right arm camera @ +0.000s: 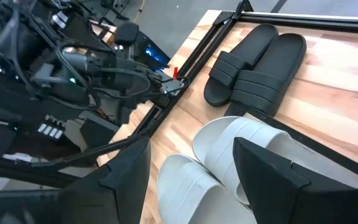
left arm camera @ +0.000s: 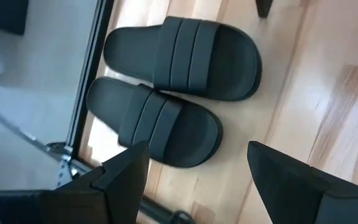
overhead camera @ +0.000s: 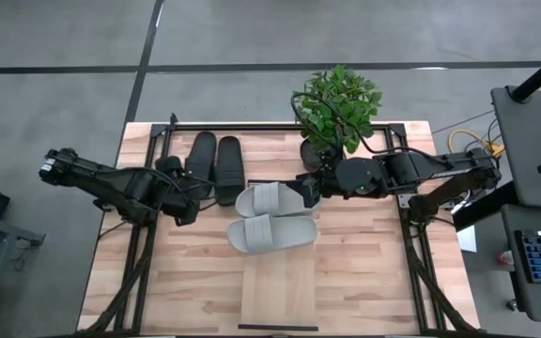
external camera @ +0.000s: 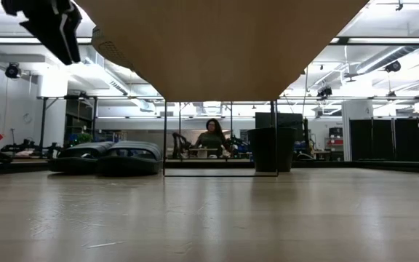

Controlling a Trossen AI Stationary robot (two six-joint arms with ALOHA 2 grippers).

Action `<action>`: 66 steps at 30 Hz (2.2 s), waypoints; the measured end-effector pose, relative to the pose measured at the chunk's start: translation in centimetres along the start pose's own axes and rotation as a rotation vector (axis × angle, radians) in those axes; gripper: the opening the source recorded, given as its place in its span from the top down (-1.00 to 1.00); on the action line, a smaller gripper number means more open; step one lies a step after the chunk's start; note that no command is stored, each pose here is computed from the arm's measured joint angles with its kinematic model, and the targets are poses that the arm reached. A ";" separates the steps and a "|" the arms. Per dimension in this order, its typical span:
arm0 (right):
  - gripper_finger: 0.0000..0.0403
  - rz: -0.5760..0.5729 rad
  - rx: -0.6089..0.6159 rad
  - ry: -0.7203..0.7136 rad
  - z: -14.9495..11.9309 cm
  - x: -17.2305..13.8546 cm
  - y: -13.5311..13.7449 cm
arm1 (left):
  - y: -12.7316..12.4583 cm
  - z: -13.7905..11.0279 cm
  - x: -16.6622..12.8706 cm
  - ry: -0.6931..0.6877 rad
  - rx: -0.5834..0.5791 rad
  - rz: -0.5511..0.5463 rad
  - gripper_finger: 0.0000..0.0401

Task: Pick and place slides into the shelf
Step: Put the left black slipper on the shelf

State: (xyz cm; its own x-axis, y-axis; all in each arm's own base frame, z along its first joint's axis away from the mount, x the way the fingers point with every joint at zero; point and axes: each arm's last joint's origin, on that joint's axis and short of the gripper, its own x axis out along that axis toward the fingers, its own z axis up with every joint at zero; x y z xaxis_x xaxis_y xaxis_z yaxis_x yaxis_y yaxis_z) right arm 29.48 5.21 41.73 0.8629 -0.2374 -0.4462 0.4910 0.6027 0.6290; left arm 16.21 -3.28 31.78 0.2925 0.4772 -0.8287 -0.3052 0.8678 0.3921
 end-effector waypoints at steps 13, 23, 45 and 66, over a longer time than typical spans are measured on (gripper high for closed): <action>-0.09 -0.006 0.064 -0.034 0.1 0.0 0.1 | 0.1 -3.2 2.9 -0.094 0.062 0.029 -0.28; -0.09 0.015 0.092 -0.060 0.3 0.0 0.3 | 0.7 -6.0 5.1 -0.063 -0.010 -0.103 -0.28; -0.09 0.020 0.096 -0.063 0.3 0.1 0.4 | 7.5 -1.6 3.7 -0.134 -0.064 -0.151 -0.28; -0.09 0.021 0.095 -0.061 0.3 0.1 0.4 | 14.8 -2.2 10.7 -0.077 -0.365 -0.527 -0.28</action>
State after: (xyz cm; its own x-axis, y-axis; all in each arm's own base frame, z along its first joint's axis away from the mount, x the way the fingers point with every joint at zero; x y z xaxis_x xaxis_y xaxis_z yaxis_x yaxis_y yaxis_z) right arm 29.80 5.18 42.14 0.8773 -0.2736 -0.3944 0.4796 0.5337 0.6965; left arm 12.82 14.31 27.82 0.5470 0.0204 -0.8369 -0.3878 0.8922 -0.2317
